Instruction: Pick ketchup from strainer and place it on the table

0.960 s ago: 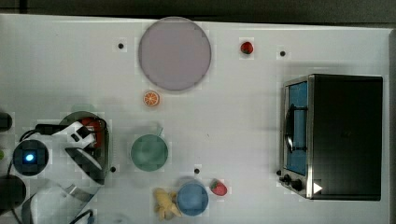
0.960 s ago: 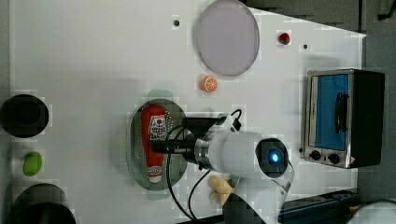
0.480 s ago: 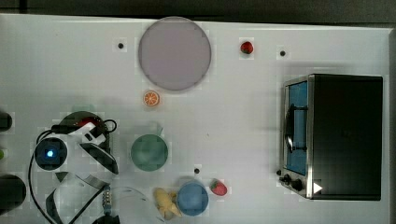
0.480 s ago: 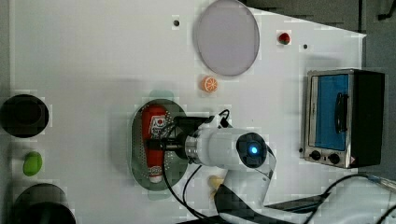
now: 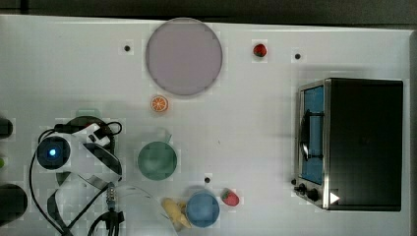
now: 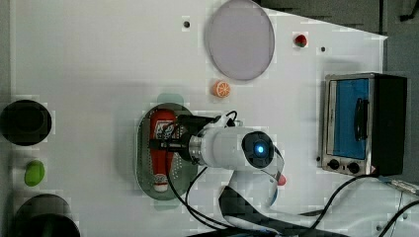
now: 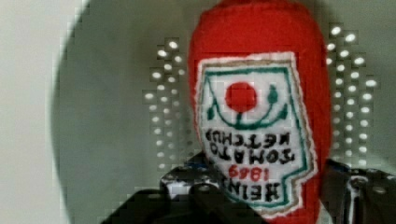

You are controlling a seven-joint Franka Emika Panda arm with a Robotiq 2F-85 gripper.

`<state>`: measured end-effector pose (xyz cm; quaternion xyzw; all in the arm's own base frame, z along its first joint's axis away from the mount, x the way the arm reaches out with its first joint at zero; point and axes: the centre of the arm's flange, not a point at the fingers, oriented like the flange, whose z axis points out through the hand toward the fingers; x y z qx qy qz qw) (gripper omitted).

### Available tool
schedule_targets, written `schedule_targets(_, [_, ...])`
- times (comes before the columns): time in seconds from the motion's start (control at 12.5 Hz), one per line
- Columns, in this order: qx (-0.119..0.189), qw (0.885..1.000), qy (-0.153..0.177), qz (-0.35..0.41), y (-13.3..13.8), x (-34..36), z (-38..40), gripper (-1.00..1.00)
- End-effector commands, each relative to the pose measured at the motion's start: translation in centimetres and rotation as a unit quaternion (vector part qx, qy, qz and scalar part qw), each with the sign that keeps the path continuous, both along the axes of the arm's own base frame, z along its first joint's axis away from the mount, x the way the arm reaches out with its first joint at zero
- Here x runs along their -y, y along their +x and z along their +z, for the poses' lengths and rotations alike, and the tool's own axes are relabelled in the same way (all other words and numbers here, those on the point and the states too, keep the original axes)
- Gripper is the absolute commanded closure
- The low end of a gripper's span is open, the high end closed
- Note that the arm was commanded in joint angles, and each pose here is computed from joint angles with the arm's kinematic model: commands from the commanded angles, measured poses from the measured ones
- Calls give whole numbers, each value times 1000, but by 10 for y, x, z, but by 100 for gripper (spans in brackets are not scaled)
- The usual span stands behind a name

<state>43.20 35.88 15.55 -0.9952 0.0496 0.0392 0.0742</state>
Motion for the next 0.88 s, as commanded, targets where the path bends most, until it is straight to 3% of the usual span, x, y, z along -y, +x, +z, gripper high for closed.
schedule_targets(0.08, [26, 1000, -5, -10, 4, -11, 29, -16])
schedule_targets(0.32, [31, 999, -37, -18, 4, -13, 72, -16])
schedule_targets(0.48, [32, 997, -27, -62, 12, -16, 121, -16])
schedule_targets(0.72, [32, 993, -34, -105, 37, -3, 192, -16])
schedule_targets(0.88, [9, 991, -47, -122, 61, 18, 232, -16])
